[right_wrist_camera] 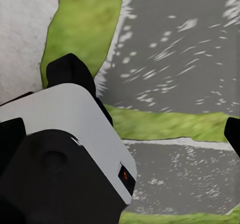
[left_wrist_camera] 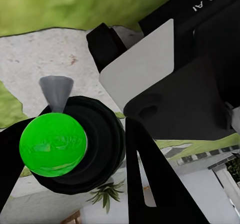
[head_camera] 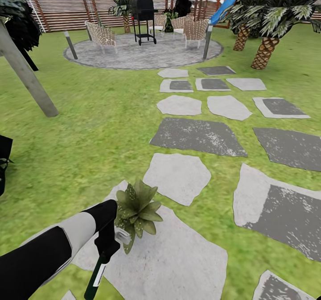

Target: Pick up the pesticide atomizer in the garden and spray insectifuge to fully cover both potted plants in the garden.

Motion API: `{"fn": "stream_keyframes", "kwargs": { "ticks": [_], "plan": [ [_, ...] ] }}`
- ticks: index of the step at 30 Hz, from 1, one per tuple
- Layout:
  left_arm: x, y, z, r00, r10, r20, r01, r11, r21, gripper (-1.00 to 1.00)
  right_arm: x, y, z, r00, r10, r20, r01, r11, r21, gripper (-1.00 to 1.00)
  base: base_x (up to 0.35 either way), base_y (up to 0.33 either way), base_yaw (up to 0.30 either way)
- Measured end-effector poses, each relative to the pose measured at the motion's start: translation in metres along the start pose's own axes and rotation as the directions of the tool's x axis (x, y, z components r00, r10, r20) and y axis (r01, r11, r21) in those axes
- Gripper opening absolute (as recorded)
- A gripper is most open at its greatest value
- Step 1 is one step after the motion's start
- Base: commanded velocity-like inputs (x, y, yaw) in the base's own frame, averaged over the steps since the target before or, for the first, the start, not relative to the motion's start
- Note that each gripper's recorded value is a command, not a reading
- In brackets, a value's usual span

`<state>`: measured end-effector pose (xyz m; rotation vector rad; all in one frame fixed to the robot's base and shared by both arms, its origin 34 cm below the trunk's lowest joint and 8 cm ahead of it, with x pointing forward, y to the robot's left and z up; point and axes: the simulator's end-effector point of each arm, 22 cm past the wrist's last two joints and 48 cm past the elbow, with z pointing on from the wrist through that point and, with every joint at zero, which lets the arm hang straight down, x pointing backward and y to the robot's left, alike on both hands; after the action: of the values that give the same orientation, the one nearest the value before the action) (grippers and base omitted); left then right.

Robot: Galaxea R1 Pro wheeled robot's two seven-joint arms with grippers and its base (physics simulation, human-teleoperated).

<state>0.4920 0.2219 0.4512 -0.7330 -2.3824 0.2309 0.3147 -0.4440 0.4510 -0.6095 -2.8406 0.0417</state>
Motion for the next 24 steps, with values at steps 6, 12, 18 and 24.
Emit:
{"fn": "stream_keyframes", "kwargs": {
  "ticks": [6,12,18,24],
  "plan": [
    [-0.003,0.003,0.007,1.000,0.000,-0.001,0.000,1.000,-0.002,-1.00,-0.001,0.000,0.008,1.000,0.000,0.000,0.000,1.000,0.000,1.00,0.000,0.000,0.000],
    [0.009,-0.004,0.026,1.000,-0.001,-0.031,0.001,1.000,0.018,-1.00,-0.001,0.000,0.008,1.000,0.000,0.000,0.000,1.000,0.000,1.00,0.000,0.000,0.000],
    [0.011,-0.005,0.029,0.999,0.000,-0.035,0.001,1.000,0.018,-1.00,-0.001,0.000,0.008,1.000,0.000,0.000,0.000,1.000,0.000,1.00,0.000,0.000,0.000],
    [-0.011,0.010,-0.007,1.000,0.000,0.021,0.001,1.000,-0.022,-1.00,-0.001,0.000,0.008,1.000,0.000,0.000,0.000,1.000,0.000,1.00,0.000,0.000,0.000]
  ]
}}
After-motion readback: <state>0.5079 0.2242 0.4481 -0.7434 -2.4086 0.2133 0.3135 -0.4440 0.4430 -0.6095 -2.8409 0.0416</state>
